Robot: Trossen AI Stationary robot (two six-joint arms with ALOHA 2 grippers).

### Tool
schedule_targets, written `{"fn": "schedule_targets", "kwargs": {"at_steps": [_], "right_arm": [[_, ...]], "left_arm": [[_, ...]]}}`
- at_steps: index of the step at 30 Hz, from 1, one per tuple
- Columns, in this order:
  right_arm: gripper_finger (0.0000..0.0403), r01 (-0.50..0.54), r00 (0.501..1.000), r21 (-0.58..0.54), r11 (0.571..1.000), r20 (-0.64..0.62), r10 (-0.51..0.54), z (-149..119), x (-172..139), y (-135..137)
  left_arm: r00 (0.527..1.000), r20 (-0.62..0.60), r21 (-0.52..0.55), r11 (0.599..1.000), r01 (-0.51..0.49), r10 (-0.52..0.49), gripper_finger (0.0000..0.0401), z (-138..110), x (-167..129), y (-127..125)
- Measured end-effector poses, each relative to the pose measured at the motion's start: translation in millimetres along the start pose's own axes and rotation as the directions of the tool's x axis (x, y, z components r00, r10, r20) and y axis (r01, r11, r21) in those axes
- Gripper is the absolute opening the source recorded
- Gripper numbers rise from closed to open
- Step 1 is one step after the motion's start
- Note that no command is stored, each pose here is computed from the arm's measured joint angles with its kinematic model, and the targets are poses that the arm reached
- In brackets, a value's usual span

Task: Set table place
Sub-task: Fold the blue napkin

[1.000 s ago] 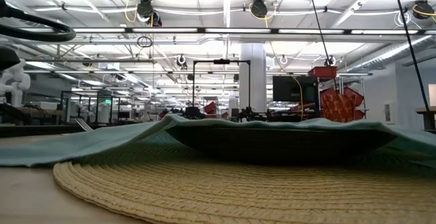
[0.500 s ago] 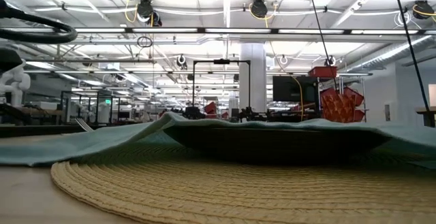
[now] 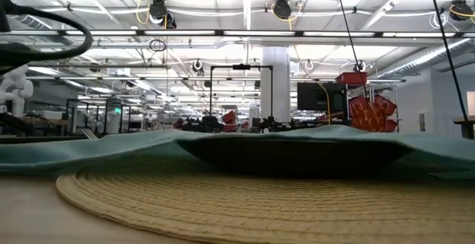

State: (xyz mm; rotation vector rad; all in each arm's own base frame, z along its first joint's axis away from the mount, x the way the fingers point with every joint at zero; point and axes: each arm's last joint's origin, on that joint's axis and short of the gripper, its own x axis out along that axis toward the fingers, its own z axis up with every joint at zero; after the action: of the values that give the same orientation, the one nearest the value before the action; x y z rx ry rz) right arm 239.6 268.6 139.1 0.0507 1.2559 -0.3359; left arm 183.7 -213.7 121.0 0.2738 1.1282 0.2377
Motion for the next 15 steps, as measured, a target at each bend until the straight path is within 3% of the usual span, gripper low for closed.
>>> {"fn": "schedule_targets", "kwargs": {"at_steps": [7, 15], "right_arm": [[0.0000, 0.046, 0.999, -0.011, 0.999, 0.024, -0.046, 10, -20, 1], [0.0000, 0.083, 0.992, -0.020, 0.996, 0.097, -0.081, 25, -50, 3]], "left_arm": [[1.000, -0.005, 0.043, 0.999, -0.012, 0.012, 0.0000, 12, -13, -2], [0.994, 0.033, 0.089, 0.990, -0.107, 0.104, 0.0000, 31, -42, 1]]}}
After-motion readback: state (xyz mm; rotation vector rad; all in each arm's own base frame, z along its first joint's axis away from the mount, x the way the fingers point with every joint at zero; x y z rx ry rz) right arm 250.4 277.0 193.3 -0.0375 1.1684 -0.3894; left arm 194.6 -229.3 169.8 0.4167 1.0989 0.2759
